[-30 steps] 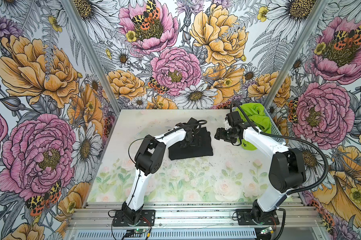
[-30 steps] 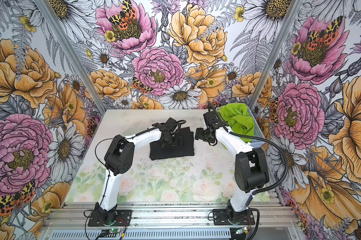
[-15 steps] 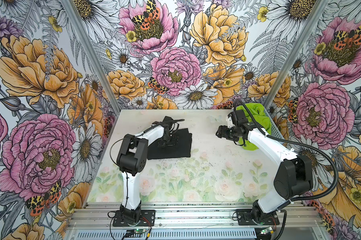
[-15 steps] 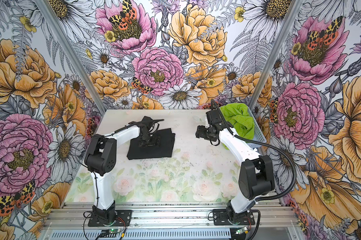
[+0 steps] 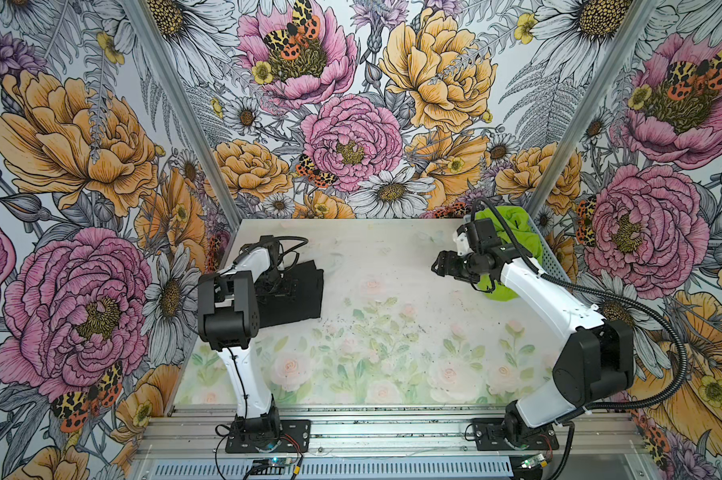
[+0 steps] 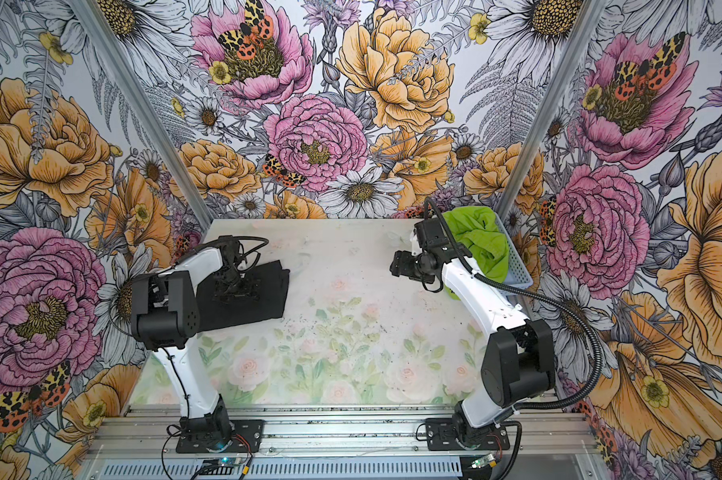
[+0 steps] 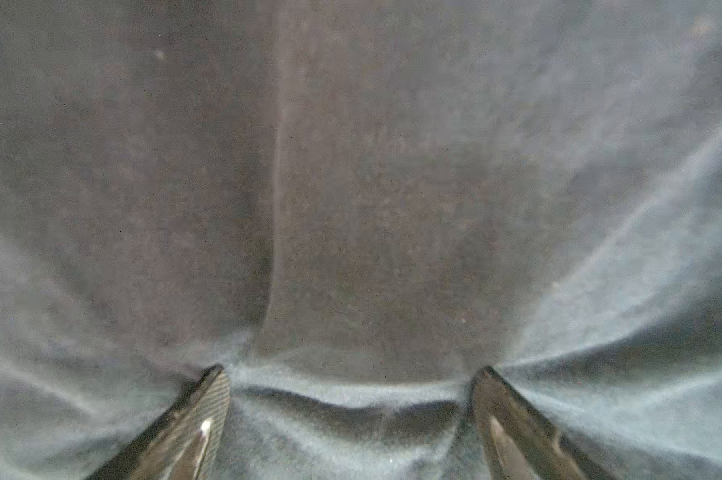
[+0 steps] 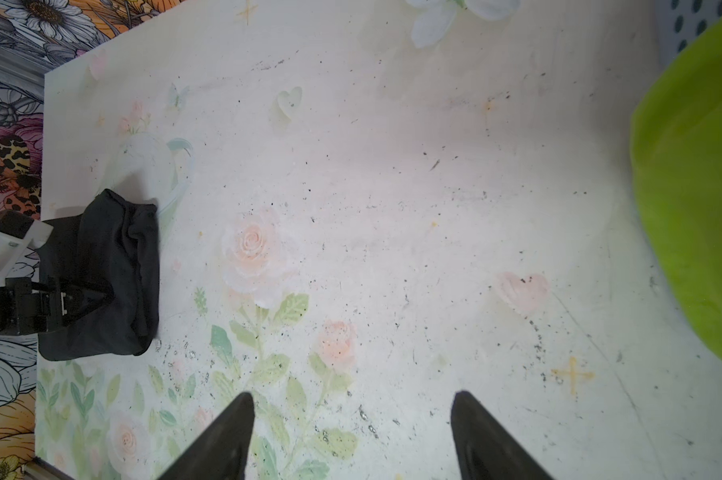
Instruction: Fold and stack the mixed laundry pile
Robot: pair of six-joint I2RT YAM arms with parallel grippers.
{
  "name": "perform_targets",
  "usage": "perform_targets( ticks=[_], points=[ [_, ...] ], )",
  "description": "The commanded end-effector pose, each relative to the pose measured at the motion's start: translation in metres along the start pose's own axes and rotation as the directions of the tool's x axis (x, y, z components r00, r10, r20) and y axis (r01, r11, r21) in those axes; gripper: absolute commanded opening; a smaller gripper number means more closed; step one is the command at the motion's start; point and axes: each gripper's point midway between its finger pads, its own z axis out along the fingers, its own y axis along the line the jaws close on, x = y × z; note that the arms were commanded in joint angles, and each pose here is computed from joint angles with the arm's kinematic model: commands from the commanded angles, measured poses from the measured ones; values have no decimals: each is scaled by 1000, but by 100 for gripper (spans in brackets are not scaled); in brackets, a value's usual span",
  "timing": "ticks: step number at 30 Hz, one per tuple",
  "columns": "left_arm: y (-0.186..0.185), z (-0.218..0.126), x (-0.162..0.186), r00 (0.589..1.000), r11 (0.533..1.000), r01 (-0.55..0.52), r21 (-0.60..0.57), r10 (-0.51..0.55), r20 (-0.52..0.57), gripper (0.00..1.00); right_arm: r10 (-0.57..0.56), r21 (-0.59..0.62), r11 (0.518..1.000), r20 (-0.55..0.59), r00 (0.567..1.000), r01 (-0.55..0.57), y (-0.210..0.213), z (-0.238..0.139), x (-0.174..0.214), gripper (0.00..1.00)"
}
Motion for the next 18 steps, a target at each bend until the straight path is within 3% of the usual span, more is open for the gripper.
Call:
perform_targets(
  ticks=[1,7,12,15,18],
  points=[
    [45,6,38,992,991,-21,-134,4,-124,92,-24,-32,999,9,1000,24,12,-10,-10,76],
    [73,-6,40,993,990,80,-116,-89,-76,92,-42,-39,998,-16,999,42,15,-4,-15,77],
    [66,-12,34,994,993,88,-73,-92,-52,92,-47,-20,999,10,999,47,8,-6,-28,78],
    [49,-26,26,996,996,88,-30,-88,0,99,-17,64,998,69,997,13,-23,-13,-52,82],
    [23,-57,14,993,998,62,10,-63,98,99,54,191,978,140,989,-80,-78,-21,-82,89]
  ],
)
